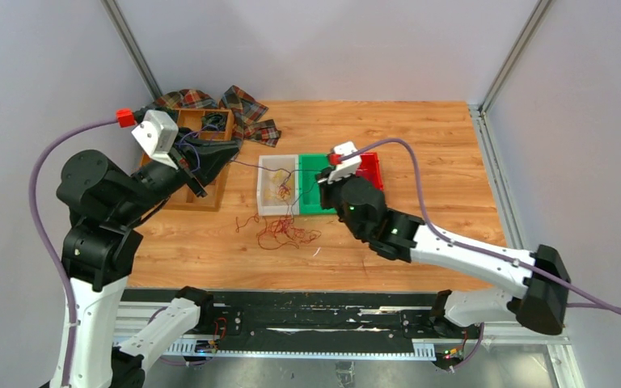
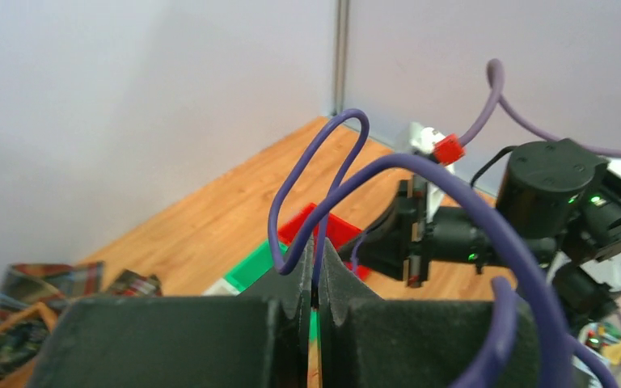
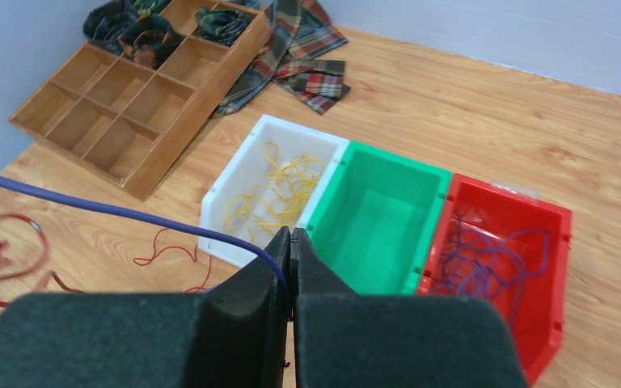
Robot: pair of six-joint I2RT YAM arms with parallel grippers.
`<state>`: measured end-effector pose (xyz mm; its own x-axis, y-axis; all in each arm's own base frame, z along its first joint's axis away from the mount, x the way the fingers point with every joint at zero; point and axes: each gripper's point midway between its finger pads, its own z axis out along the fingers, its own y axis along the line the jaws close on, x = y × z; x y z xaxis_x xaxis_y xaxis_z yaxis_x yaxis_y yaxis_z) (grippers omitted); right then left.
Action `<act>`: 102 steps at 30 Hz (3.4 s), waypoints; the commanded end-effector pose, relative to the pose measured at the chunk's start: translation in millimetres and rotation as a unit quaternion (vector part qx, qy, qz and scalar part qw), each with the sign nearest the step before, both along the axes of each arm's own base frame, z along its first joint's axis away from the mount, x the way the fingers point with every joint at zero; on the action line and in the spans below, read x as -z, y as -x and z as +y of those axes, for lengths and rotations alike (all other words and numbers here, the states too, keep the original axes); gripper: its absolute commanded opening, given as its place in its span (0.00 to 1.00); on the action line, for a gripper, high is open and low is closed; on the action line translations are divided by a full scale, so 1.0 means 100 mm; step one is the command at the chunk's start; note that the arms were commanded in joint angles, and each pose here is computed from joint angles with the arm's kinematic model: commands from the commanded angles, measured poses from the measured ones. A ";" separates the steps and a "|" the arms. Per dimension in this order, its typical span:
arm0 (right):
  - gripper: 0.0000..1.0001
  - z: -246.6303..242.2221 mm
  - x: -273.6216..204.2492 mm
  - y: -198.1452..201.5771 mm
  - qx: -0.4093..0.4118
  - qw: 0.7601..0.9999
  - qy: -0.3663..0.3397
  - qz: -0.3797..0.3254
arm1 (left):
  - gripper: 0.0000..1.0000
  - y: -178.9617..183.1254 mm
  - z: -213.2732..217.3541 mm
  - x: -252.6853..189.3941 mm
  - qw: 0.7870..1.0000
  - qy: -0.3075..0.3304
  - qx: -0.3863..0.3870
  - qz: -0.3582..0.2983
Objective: Untangle the cables
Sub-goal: Untie the cable.
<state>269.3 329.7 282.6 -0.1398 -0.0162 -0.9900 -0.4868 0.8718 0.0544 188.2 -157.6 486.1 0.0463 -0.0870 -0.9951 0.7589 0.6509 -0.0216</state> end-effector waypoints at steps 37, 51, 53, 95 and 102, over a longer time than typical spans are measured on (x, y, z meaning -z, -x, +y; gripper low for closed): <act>0.51 -0.02 -0.46 0.35 -0.086 0.996 -0.023 0.011 | 0.01 0.28 -0.18 -0.04 0.992 -0.053 0.102 -0.048; 0.43 0.64 -0.69 1.31 -0.319 0.938 -0.138 -0.001 | 0.01 0.19 -0.06 -0.31 0.998 -0.002 0.040 -0.058; 0.43 0.73 -0.63 1.34 -0.331 0.932 -0.146 0.015 | 0.01 0.21 -0.06 -0.34 0.997 0.000 0.041 -0.060; 0.46 1.52 -0.52 0.85 -0.246 0.932 -0.267 0.011 | 0.01 -0.10 0.10 -0.30 0.998 0.040 -0.043 -0.028; 0.25 1.59 -0.50 0.78 -0.242 0.932 -0.269 0.016 | 0.01 -0.09 0.09 -0.31 0.998 0.044 -0.041 -0.026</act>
